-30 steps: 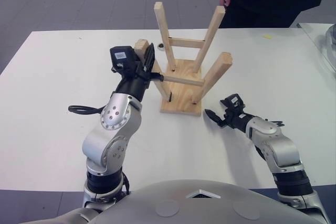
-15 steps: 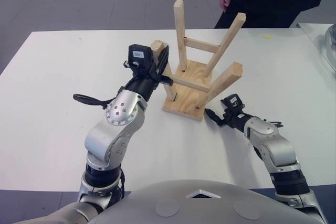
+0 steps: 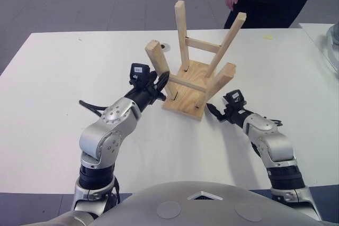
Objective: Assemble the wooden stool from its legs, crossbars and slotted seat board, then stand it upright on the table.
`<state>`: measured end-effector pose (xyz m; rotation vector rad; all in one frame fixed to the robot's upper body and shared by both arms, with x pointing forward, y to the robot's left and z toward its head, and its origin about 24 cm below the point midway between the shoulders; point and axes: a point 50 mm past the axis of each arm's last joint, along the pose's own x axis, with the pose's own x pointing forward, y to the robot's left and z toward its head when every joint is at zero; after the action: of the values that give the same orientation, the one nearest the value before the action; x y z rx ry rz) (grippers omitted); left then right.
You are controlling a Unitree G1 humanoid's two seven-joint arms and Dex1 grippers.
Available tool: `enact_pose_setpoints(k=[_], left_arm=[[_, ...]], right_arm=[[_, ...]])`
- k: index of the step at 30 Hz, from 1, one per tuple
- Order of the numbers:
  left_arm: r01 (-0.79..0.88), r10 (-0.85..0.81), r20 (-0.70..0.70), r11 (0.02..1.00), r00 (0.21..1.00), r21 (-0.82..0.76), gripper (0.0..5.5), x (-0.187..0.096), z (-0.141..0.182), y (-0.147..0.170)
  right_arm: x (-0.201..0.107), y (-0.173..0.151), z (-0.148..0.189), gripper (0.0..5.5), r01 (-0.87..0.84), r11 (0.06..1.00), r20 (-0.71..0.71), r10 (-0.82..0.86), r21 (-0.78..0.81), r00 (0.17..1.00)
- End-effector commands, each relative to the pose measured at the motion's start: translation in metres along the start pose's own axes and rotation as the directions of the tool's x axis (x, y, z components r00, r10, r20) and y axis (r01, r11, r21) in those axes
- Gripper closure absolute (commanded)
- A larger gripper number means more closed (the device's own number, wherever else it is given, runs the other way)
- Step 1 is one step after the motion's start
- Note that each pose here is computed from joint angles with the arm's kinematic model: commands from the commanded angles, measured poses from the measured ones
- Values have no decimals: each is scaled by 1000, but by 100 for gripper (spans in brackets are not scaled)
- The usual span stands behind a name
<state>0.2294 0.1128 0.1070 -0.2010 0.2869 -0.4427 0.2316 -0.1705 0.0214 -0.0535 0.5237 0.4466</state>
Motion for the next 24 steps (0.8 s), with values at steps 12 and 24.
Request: enact_pose_setpoints(k=[12, 24], left_arm=[[350, -355, 304, 934, 884, 73, 127, -24, 116, 17], [-241, 160, 368, 952, 916, 187, 127, -25, 90, 81]], right_arm=[[-2, -50, 15, 127, 183, 981, 81, -188, 59, 979], [-59, -20, 80, 127, 382, 922, 369, -377, 63, 849]])
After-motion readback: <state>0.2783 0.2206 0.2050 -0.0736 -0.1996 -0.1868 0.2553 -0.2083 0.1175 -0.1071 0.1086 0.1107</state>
